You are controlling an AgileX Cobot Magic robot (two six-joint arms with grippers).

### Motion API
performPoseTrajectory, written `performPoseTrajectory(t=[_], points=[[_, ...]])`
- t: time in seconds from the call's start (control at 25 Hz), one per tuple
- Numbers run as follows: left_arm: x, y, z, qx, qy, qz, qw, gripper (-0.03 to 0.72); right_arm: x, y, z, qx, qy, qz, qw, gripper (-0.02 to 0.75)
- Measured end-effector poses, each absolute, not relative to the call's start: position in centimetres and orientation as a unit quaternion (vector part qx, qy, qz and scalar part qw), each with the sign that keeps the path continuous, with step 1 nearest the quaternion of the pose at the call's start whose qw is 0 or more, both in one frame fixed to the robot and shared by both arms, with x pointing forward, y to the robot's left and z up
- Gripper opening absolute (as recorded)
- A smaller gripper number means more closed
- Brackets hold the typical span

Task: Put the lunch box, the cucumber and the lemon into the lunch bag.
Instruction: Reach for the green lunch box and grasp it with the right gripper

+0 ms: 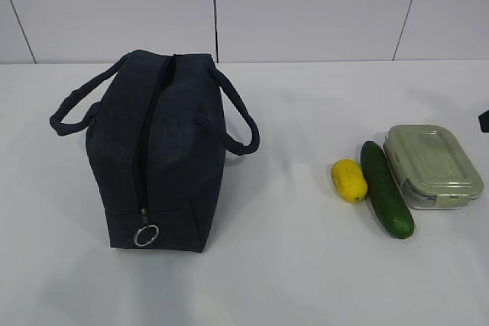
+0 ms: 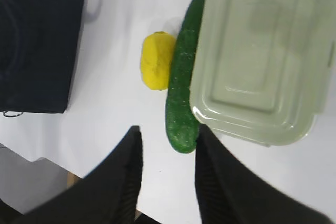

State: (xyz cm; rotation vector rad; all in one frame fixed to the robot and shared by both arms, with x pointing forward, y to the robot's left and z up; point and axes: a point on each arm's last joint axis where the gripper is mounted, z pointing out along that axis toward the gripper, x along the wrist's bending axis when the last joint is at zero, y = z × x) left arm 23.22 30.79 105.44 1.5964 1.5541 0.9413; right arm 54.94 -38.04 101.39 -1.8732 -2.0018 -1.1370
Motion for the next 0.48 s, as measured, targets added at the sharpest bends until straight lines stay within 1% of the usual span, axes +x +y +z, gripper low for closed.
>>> performPoseTrajectory(t=[0.12,0.2,0.28,0.36,0.48], points=[[23.2,30.8,105.4,0.617,0.601,0.364,0.354,0.237,55.8,-38.7,99.1,-0.637,-0.665,-0.374,0.113,0.267],[23.2,30.8,105.4,0.617,0.601,0.364,0.354,0.237,56.4,-39.1,98.0,-0.640,-0.662,-0.370,0.125,0.295],[23.2,30.8,105.4,0.617,0.601,0.364,0.354,0.237,56.8,-39.3,97.4,-0.641,-0.661,-0.368,0.129,0.345],[23.2,30.8,105.4,0.617,0.601,0.364,0.354,0.237,57.3,-39.5,97.7,-0.639,-0.664,-0.369,0.122,0.423],[23.2,30.8,105.4,0.617,0.601,0.364,0.354,0.237,58.1,-40.0,98.8,-0.630,-0.675,-0.372,0.097,0.548]])
